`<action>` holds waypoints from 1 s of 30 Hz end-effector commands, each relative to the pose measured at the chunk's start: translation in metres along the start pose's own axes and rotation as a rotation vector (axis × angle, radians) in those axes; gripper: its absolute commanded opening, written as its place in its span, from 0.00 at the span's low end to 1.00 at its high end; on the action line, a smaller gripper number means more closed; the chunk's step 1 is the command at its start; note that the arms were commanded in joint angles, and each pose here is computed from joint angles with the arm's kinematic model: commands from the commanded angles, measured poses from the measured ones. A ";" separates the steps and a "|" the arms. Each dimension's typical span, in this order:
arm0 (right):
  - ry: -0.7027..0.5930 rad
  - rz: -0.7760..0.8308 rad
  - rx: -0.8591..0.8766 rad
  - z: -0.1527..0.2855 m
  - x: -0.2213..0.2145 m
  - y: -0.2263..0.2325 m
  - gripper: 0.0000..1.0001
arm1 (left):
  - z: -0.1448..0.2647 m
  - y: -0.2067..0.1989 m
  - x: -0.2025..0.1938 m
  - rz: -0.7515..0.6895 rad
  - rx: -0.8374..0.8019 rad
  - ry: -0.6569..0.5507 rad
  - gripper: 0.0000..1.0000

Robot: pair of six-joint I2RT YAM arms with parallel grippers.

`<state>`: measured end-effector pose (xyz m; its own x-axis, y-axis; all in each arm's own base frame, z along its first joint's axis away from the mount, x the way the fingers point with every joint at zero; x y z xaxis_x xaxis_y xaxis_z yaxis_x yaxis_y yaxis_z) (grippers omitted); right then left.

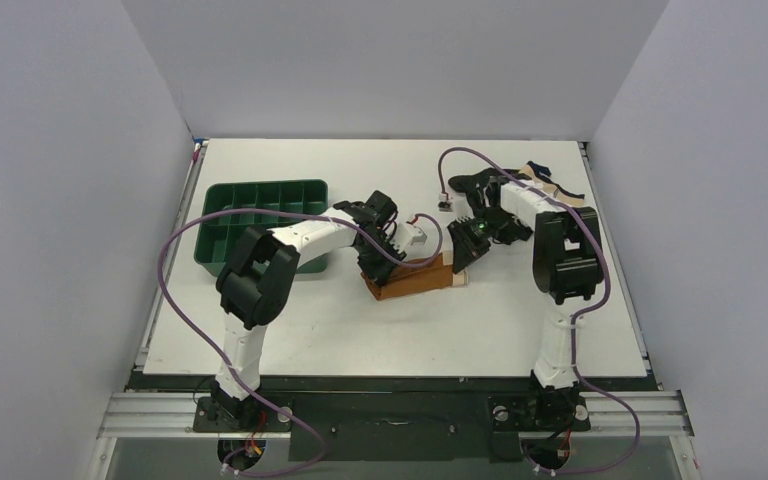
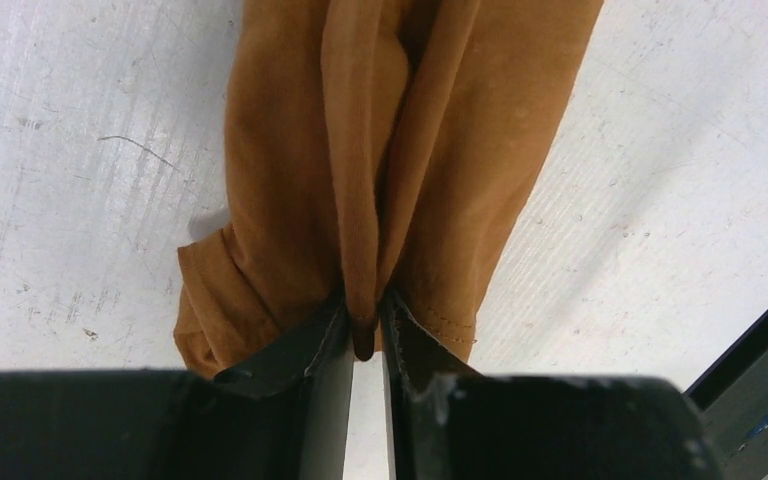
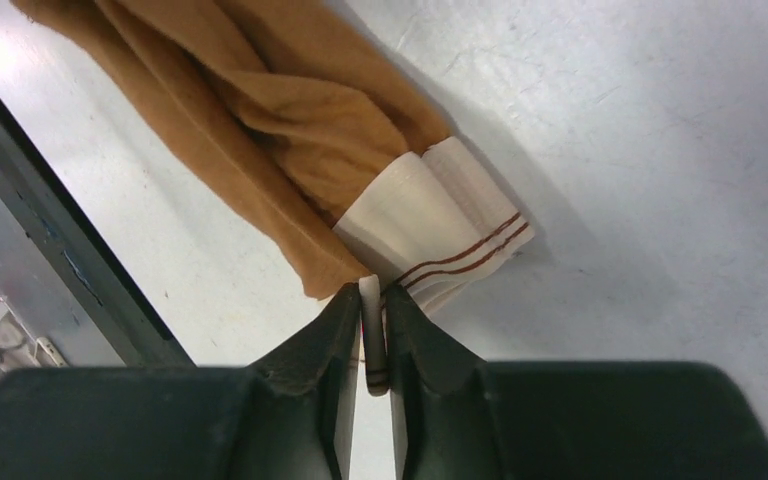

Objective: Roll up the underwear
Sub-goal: Fold the underwear at the center of the board.

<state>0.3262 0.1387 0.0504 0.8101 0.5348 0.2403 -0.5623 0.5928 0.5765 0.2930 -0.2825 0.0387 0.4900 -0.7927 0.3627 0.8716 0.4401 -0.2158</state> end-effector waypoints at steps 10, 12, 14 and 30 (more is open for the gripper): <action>-0.034 -0.016 -0.099 0.006 0.021 -0.016 0.28 | 0.011 0.007 0.011 -0.003 0.035 -0.023 0.26; -0.033 -0.016 -0.109 0.005 0.020 -0.016 0.28 | 0.015 0.011 0.014 -0.001 0.059 -0.035 0.30; -0.030 -0.016 -0.117 0.004 0.019 -0.016 0.28 | 0.020 0.014 0.018 0.003 0.082 -0.050 0.34; -0.026 -0.029 -0.190 -0.007 0.019 -0.019 0.15 | 0.056 0.028 0.036 0.015 0.177 -0.151 0.47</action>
<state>0.3433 0.1425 0.0383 0.8452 0.4908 0.2116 -0.5255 0.6905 0.4970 0.3153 -0.2666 0.0515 0.5258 -0.7651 0.3717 0.8453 0.5187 -0.1281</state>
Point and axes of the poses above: each gripper's point midway between its finger pads, its own z axis back along the fingers, its own y axis along the line the jaws close on, x = y × z, the point moved 2 cm from there along z, back along the fingers, and after that the axes turned 3 degrees about -z, right-handed, at the moved point
